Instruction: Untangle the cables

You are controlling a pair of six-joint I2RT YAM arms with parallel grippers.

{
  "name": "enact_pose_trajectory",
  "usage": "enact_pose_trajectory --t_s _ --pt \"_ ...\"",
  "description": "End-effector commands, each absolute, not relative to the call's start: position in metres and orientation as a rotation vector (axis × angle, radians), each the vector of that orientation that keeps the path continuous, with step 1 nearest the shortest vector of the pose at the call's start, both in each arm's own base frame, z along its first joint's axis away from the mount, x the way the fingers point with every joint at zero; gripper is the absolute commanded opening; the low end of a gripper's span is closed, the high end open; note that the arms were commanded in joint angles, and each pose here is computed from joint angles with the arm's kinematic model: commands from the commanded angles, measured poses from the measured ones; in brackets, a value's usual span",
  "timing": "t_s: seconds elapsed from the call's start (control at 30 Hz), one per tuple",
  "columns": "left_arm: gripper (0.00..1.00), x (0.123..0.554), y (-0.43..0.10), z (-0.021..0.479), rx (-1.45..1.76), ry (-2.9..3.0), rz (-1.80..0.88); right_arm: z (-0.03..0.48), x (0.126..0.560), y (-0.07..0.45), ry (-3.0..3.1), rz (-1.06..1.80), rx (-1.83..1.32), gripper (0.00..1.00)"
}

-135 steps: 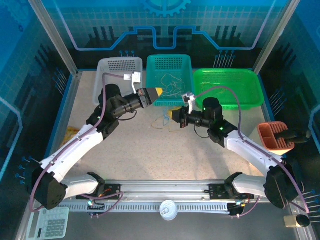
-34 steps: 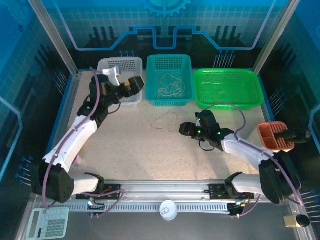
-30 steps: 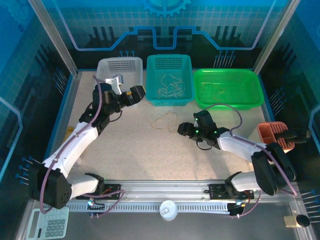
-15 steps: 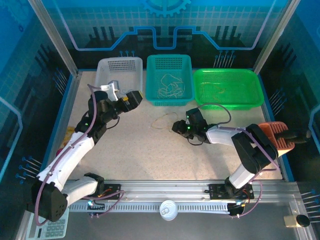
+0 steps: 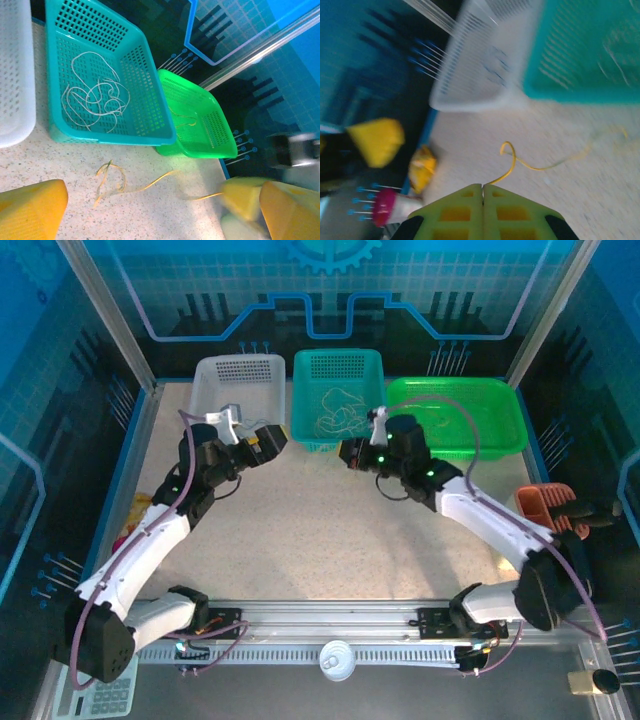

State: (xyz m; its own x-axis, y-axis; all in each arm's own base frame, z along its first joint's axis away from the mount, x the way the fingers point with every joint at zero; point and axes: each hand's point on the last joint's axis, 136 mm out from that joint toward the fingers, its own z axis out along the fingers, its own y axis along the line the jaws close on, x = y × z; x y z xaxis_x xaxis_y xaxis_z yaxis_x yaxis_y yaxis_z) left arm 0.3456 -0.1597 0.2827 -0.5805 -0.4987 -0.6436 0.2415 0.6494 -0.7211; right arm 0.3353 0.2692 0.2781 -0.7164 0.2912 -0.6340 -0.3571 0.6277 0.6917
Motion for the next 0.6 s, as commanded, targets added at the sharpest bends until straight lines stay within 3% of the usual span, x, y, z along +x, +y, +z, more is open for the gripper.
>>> enact_pose_trajectory --t_s 0.0,0.27,0.57 --pt "0.99 0.342 -0.176 0.285 -0.148 1.938 -1.113 0.316 0.315 0.262 2.057 1.046 -0.185 0.00" --pt "0.99 0.339 -0.192 0.291 -0.081 1.913 -1.184 0.386 0.294 0.246 1.899 1.046 -0.232 0.00" --pt "0.99 0.330 -0.198 0.283 -0.044 1.891 -1.212 0.407 0.286 0.234 1.850 1.006 -0.236 0.00"
